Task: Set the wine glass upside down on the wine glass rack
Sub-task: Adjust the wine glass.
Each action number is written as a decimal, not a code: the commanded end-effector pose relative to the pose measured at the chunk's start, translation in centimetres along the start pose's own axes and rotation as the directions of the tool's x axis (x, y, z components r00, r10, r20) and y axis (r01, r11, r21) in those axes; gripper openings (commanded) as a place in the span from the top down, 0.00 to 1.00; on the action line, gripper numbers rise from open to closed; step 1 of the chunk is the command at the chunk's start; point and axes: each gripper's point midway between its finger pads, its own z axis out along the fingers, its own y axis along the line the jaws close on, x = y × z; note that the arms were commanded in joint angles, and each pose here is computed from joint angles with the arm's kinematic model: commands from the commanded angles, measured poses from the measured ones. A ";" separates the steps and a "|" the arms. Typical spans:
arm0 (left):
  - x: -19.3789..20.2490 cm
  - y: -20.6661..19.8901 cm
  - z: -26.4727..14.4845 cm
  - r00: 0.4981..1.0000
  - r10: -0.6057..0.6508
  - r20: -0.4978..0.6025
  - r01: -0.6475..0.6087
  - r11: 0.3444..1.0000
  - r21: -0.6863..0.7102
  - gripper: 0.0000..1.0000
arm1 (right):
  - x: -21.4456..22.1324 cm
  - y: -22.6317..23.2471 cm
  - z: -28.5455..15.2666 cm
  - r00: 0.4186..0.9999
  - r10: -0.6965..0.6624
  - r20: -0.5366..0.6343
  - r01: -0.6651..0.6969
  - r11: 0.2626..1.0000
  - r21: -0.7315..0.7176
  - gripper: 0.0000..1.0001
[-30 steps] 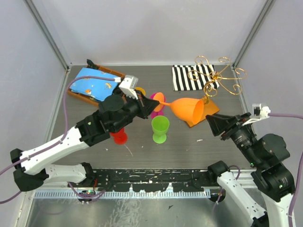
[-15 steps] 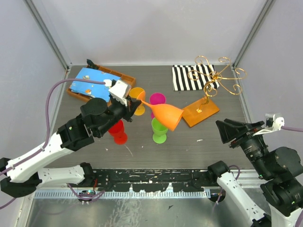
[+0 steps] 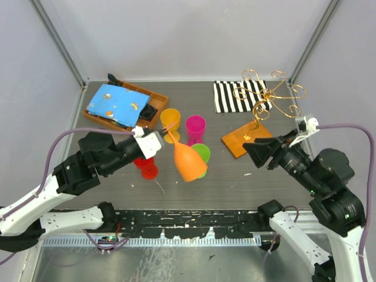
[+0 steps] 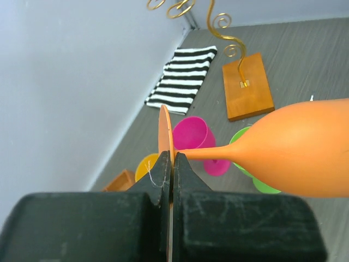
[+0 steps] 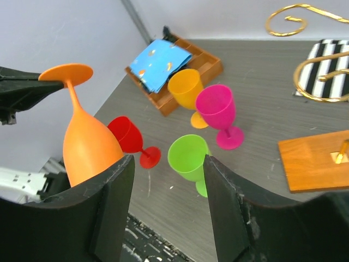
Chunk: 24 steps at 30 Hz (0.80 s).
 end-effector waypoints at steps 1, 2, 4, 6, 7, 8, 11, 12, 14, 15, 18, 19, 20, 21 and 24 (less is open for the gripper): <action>-1.3 -1.3 0.0 0.968 0.226 0.111 -0.236 0.967 0.092 1.00 | -1.8 3.5 1.3 1.000 -0.001 0.000 0.001 0.984 -0.176 0.40; -1.3 -1.2 0.1 0.964 0.240 0.113 -0.250 0.964 0.092 1.00 | -1.7 3.7 1.7 1.000 0.004 -0.013 -0.007 0.983 -0.186 0.40; -0.9 -2.0 0.2 0.948 0.293 0.127 -0.309 0.943 0.124 1.00 | -1.6 3.9 2.5 1.000 0.014 -0.027 -0.019 0.979 -0.203 0.40; -0.4 -3.3 0.3 0.906 0.383 0.180 -0.412 0.894 0.173 1.00 | -1.7 4.2 3.2 0.999 0.016 -0.032 -0.023 0.975 -0.220 0.40; -0.2 -3.9 0.3 0.891 0.407 0.200 -0.443 0.876 0.190 1.00 | -1.8 4.2 3.6 0.999 0.014 -0.038 -0.022 0.975 -0.221 0.40; -0.1 -4.3 0.3 0.880 0.423 0.218 -0.464 0.862 0.202 1.00 | -1.9 4.3 3.9 0.999 0.009 -0.045 -0.019 0.974 -0.227 0.41; -0.7 -4.6 0.1 0.867 0.427 0.257 -0.481 0.853 0.203 1.00 | -2.1 4.6 4.9 0.999 0.007 -0.050 -0.019 0.968 -0.250 0.42; -1.0 -4.6 -0.1 0.863 0.427 0.268 -0.483 0.853 0.196 1.00 | -2.4 4.9 5.1 0.999 0.009 -0.038 -0.019 0.963 -0.269 0.42; -1.4 -4.5 -0.3 0.852 0.438 0.287 -0.498 0.847 0.186 1.00 | -2.4 5.3 5.5 0.999 0.020 -0.034 -0.029 0.954 -0.297 0.43; -1.6 -4.4 -0.3 0.845 0.447 0.294 -0.509 0.842 0.181 1.00 | -2.4 5.5 5.7 0.999 0.026 -0.030 -0.034 0.950 -0.309 0.43; -1.9 -4.0 -0.2 0.836 0.464 0.294 -0.522 0.837 0.162 1.00 | -2.5 5.8 6.2 0.999 0.049 -0.017 -0.052 0.939 -0.340 0.44; -2.0 -3.8 -0.2 0.834 0.469 0.290 -0.524 0.837 0.155 1.00 | -2.4 5.9 6.4 0.998 0.053 -0.019 -0.056 0.937 -0.346 0.44; -2.1 -3.5 -0.1 0.832 0.476 0.286 -0.528 0.837 0.144 1.00 | -2.3 5.9 6.6 0.998 0.055 -0.022 -0.059 0.935 -0.350 0.44; -2.1 -3.4 0.0 0.830 0.482 0.281 -0.531 0.836 0.137 1.00 | -2.3 5.9 6.8 0.998 0.055 -0.019 -0.058 0.935 -0.351 0.44; -2.4 -2.5 0.1 0.828 0.494 0.266 -0.534 0.840 0.099 1.00 | -2.5 6.1 7.2 0.999 0.045 -0.008 -0.045 0.933 -0.358 0.44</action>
